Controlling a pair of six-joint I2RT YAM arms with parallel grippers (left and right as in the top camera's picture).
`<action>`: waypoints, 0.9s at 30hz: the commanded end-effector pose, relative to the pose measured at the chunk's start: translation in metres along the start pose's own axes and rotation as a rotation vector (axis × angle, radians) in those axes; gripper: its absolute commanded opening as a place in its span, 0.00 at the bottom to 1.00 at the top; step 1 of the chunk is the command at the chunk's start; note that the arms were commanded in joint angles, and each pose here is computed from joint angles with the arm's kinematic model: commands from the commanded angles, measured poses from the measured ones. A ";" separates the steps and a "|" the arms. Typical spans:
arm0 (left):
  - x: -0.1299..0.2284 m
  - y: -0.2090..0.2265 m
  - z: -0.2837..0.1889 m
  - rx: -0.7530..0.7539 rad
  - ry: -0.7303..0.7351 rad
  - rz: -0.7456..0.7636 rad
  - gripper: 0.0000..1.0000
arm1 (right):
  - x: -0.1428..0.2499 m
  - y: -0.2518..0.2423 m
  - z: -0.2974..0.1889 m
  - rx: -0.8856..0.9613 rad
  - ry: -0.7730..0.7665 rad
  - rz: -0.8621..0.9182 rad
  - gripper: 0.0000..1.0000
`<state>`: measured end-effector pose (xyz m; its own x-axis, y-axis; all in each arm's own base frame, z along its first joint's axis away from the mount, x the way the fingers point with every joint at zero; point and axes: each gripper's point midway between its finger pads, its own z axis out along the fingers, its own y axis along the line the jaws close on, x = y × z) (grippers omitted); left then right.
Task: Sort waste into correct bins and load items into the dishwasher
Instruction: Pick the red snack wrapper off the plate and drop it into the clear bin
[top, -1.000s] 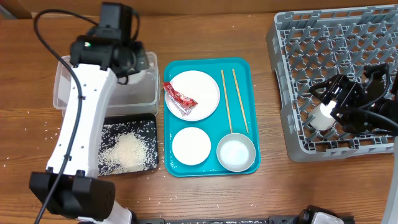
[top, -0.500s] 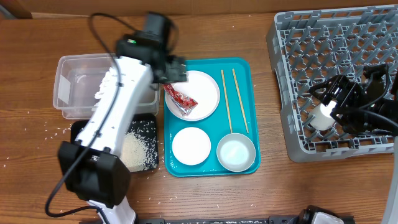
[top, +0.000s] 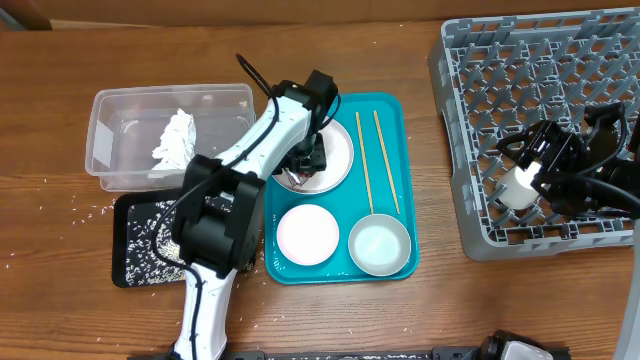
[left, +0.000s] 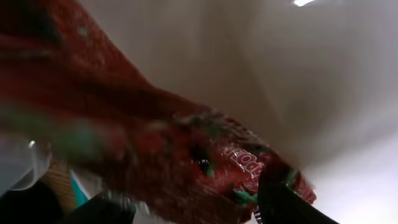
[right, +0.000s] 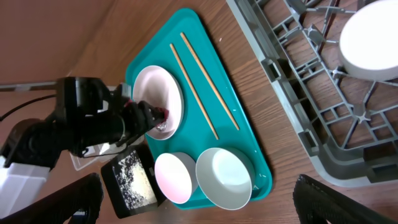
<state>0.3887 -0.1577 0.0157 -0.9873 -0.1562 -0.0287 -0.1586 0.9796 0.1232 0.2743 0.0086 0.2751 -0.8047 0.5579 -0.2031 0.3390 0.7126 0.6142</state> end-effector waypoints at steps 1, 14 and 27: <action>0.007 0.001 0.011 -0.007 0.044 -0.036 0.30 | -0.001 0.006 -0.004 -0.017 -0.010 -0.014 1.00; -0.021 0.030 -0.126 0.174 -0.192 -0.066 0.04 | 0.003 0.004 -0.004 -0.012 0.004 -0.007 1.00; -0.054 0.150 -0.096 0.069 -0.150 -0.097 0.61 | -0.003 0.002 -0.004 0.007 -0.020 -0.017 1.00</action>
<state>0.4223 -0.0077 0.1666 -0.8813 -0.3703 -0.2936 -0.3899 0.9208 0.0090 0.2735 0.0080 0.2743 -0.8050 0.5580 -0.2016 0.3428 0.7146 0.6098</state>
